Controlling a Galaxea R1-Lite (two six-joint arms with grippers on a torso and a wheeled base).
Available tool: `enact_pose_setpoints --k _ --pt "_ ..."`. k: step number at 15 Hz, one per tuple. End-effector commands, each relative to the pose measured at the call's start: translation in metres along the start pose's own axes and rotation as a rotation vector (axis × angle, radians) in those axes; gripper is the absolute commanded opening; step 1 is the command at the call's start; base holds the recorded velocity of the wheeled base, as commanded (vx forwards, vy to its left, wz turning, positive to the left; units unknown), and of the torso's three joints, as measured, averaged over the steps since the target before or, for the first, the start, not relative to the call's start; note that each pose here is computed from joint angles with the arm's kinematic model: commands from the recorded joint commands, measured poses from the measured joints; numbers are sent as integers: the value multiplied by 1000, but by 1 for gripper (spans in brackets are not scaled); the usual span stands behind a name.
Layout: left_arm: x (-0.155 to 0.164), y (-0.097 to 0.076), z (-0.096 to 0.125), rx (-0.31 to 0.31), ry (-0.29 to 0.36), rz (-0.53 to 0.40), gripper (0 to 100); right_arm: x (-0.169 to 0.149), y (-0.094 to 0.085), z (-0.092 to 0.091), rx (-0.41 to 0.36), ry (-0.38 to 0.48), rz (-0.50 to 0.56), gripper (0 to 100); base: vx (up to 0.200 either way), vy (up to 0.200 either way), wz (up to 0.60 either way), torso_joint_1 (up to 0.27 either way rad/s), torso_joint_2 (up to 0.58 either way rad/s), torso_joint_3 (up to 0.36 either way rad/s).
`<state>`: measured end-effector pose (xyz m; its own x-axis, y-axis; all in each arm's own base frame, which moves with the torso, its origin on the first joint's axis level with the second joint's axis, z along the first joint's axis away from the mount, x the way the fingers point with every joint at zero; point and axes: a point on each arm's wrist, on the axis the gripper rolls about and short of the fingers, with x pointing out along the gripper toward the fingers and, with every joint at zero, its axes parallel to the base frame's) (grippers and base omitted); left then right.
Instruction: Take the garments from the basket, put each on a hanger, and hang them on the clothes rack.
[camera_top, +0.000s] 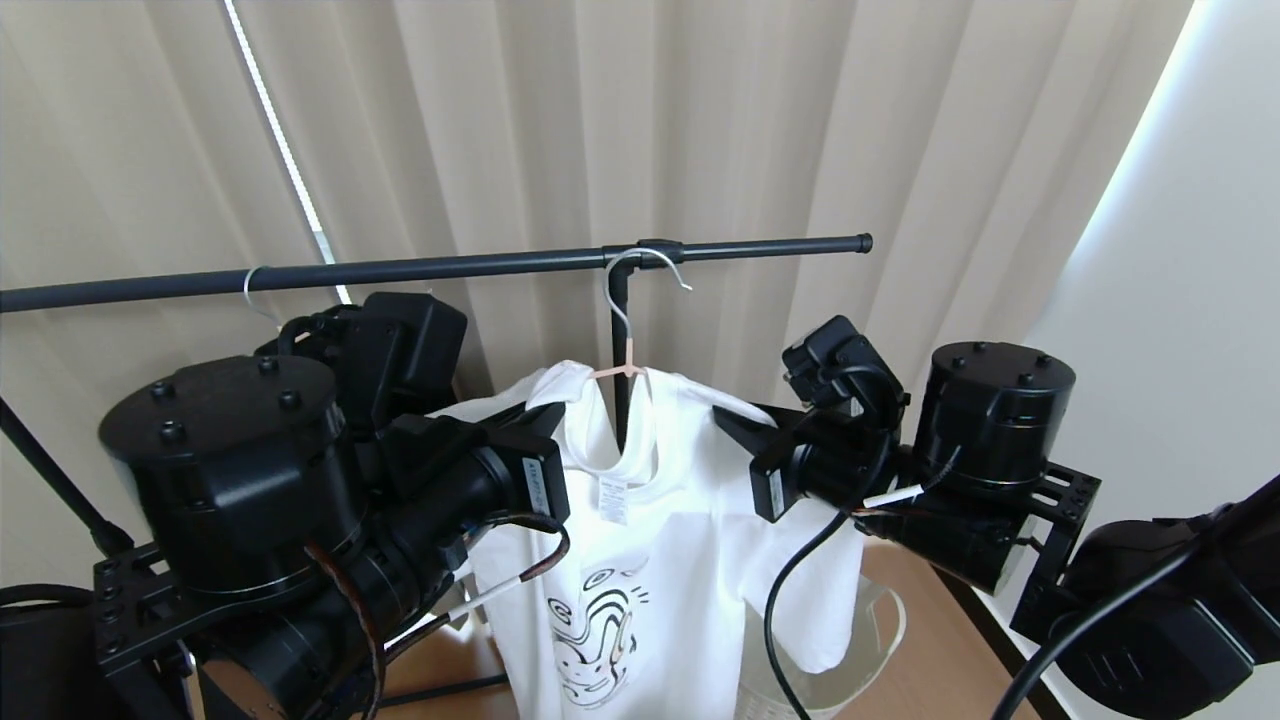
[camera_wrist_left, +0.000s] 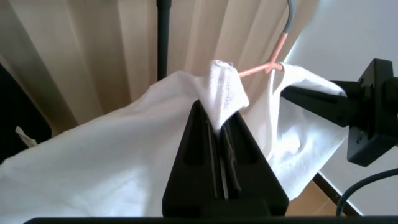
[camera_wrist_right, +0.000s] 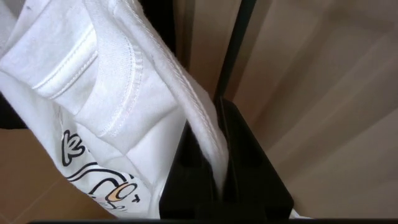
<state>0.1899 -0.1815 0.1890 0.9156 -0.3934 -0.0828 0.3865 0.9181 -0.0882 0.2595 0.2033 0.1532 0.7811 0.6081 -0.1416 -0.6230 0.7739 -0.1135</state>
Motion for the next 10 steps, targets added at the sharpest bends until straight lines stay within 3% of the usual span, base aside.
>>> enact_pose_setpoints --k 1,10 --pt "-1 0 -3 7 10 -1 0 2 2 2 0 -8 -3 0 0 0 0 0 0 0" --pt "-1 0 -7 12 23 -3 0 2 3 15 48 -65 -37 0 0 0 0 0 0 0"
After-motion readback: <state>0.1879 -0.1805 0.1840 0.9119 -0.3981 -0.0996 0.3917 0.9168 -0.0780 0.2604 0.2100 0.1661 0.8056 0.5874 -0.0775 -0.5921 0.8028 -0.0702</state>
